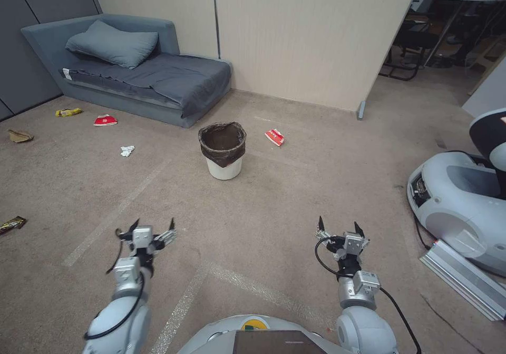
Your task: Pick up the trash bin, then pick up the garbage from the floor and place it into the trash bin.
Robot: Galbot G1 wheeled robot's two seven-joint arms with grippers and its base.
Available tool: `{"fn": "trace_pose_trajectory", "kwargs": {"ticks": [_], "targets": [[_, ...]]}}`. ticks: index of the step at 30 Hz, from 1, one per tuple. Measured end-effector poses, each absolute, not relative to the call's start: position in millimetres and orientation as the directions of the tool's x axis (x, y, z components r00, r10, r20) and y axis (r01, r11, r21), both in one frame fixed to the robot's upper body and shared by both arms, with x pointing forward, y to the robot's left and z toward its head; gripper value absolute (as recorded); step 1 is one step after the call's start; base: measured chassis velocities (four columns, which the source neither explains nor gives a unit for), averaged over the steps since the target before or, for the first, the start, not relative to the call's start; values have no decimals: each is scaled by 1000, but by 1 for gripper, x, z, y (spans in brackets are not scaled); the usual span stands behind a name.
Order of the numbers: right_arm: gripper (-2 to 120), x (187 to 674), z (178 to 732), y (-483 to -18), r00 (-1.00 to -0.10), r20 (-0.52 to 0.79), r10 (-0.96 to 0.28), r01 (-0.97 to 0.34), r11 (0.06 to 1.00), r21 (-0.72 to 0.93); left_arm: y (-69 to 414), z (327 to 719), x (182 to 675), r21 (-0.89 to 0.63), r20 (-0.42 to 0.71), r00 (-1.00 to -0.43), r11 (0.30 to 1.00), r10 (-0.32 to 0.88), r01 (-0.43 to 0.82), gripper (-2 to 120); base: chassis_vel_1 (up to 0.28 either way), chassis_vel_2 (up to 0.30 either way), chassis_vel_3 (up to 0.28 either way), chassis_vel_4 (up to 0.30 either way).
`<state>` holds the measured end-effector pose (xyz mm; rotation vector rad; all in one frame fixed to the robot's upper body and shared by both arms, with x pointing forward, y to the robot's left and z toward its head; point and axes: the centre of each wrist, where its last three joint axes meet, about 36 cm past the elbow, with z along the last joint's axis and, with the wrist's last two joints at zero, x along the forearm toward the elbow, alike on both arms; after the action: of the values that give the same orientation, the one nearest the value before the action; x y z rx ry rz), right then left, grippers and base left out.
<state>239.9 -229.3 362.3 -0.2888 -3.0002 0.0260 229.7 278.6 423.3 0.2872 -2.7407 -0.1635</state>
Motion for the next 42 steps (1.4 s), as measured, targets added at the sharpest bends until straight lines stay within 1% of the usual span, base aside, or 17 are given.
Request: {"fn": "trace_pose_trajectory", "kwargs": {"ticks": [3, 9, 27, 42], "targets": [[100, 241, 363, -229, -975, 120, 188, 186, 982, -27, 281, 431, 224, 165, 382, -893, 968, -239, -189, 100, 0, 0, 0, 0], [100, 242, 363, -229, -978, 111, 178, 176, 984, -26, 285, 432, 224, 159, 378, -902, 974, -210, -160, 100, 0, 0, 0, 0], [100, 248, 364, -234, -980, 101, 173, 170, 985, -34, 285, 429, 227, 189, 376, -902, 971, -212, -149, 100, -2, 3, 3, -3], [100, 251, 362, -233, -980, 104, 171, 168, 985, -31, 285, 424, 226, 208, 380, -899, 967, -217, -146, 100, -118, 114, 114, -109]]}}
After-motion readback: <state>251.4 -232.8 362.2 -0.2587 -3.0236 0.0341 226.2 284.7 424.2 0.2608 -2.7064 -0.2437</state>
